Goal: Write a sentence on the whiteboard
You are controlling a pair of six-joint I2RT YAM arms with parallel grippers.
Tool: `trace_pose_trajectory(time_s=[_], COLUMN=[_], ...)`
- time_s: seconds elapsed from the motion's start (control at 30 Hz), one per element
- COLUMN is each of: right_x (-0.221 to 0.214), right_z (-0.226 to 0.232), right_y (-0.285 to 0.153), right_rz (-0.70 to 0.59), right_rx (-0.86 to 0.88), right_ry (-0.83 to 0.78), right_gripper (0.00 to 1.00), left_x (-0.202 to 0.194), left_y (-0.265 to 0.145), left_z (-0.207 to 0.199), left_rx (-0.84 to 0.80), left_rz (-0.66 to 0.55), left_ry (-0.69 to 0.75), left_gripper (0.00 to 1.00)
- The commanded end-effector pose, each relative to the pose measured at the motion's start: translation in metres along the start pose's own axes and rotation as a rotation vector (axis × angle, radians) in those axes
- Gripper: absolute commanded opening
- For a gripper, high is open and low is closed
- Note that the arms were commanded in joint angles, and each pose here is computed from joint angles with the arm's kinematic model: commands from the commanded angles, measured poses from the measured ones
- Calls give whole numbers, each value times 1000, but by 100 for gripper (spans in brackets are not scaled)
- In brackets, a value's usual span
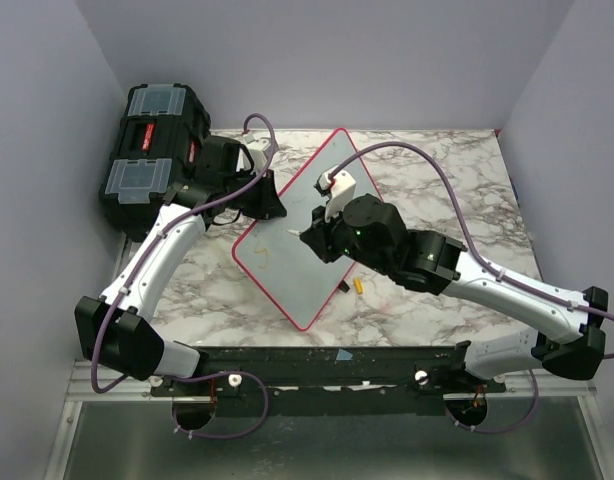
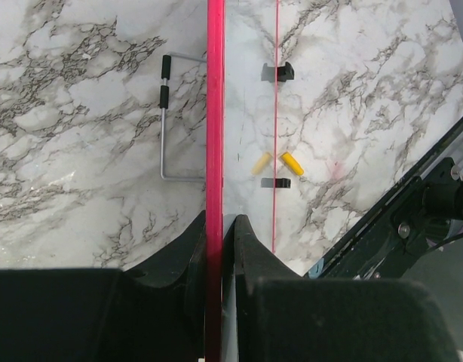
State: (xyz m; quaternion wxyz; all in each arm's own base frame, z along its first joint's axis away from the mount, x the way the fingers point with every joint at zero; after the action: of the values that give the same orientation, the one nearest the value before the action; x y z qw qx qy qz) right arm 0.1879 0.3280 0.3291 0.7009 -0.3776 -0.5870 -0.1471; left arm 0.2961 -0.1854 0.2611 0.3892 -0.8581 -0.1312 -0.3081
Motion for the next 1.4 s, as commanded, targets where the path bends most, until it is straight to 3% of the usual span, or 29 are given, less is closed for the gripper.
trace_pose_trajectory(time_s=[0.0,1.0,1.37], right_x=[4,-10,-35], right_z=[7,26,27], right_y=[15,59,68], right_rz=[-20,-3,72], right_rx=[33,104,104], right_ry=[-86,-176,-178], right_gripper=[1,1,1], left_x=[-6,-1,-1], left_y=[-3,-2,-5], left_z=[24,24,22], left_rx=[138,139,139], left_rz=[27,35,27], left_ry=[94,102,105], left_gripper=[0,0,0])
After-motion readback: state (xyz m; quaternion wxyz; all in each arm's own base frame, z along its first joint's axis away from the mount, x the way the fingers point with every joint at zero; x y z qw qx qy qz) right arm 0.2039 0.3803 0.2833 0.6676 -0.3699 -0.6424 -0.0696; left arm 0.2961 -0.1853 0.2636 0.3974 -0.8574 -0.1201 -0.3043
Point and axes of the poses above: each gripper's point midway between its finger pads, its own y axis out along the fingers, its own z axis along the line the jaws close on, x = y × z, the point moved 3 cm from there along -y, back along the fingers, and after that the axes turned 8 degrees about -y, right-handed, at the moved point
